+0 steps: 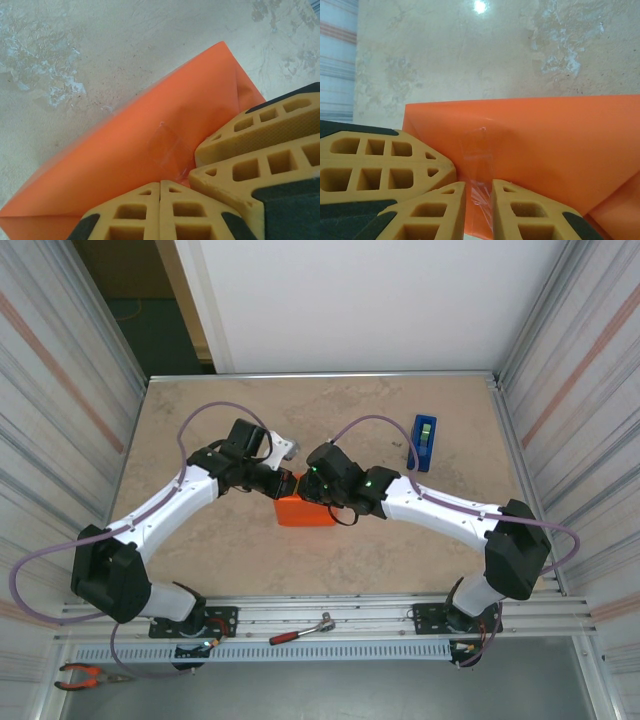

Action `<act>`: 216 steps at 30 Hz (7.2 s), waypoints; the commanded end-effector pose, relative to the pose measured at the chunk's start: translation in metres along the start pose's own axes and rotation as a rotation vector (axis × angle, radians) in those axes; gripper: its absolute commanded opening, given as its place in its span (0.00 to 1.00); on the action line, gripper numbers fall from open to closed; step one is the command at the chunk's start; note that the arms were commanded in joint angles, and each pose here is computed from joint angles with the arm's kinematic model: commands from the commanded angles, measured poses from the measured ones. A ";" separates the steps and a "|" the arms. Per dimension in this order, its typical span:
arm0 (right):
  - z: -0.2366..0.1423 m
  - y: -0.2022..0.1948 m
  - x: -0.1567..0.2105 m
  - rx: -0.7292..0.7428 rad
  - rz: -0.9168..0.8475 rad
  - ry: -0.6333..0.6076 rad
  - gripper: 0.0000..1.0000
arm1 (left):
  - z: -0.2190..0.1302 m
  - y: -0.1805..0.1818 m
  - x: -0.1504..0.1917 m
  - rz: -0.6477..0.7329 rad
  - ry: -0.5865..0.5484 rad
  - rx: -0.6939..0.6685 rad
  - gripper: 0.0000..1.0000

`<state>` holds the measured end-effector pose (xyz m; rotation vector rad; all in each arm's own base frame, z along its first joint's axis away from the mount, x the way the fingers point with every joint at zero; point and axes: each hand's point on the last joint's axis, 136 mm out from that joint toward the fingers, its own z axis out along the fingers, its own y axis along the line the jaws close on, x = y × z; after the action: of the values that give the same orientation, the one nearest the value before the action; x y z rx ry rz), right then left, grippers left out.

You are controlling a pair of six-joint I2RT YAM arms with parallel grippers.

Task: Wrap the gift box in paper
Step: Stick the wrapping paper to the gift box.

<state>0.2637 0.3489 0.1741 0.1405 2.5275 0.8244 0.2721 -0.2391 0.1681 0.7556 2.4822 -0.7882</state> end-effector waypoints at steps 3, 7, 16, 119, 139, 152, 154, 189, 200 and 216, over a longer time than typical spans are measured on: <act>0.005 -0.025 0.014 0.110 -0.071 0.074 0.20 | 0.014 0.011 0.041 -0.018 0.142 -0.048 0.00; 0.007 -0.026 0.014 0.119 -0.099 0.083 0.21 | 0.015 0.011 0.042 -0.016 0.146 -0.051 0.00; 0.006 -0.023 0.013 0.111 -0.120 0.082 0.22 | 0.015 0.010 0.043 -0.012 0.149 -0.051 0.00; -0.008 -0.018 0.051 -0.170 -0.168 0.185 0.00 | 0.012 0.005 0.041 0.006 0.119 -0.043 0.00; 0.004 -0.020 0.046 -0.133 -0.208 0.017 0.00 | 0.012 0.004 0.041 0.006 0.118 -0.040 0.00; 0.023 -0.006 0.030 -0.158 -0.161 -0.088 0.00 | 0.012 0.003 0.041 0.010 0.116 -0.038 0.00; 0.026 -0.009 0.032 -0.150 -0.154 -0.078 0.00 | 0.011 0.004 0.041 0.011 0.117 -0.041 0.00; 0.017 0.012 0.032 -0.221 -0.142 -0.091 0.00 | 0.011 0.001 0.040 0.022 0.110 -0.038 0.00; -0.020 0.006 0.026 -0.216 -0.169 -0.097 0.00 | 0.002 -0.006 0.027 0.031 0.070 -0.024 0.00; -0.049 0.014 -0.051 -0.248 -0.170 -0.210 0.00 | -0.057 -0.013 -0.059 0.018 -0.211 -0.076 0.54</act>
<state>0.2806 0.3143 0.2277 -0.0046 2.2029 0.9742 0.2867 -0.2420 0.2193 0.7053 2.3705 -0.7364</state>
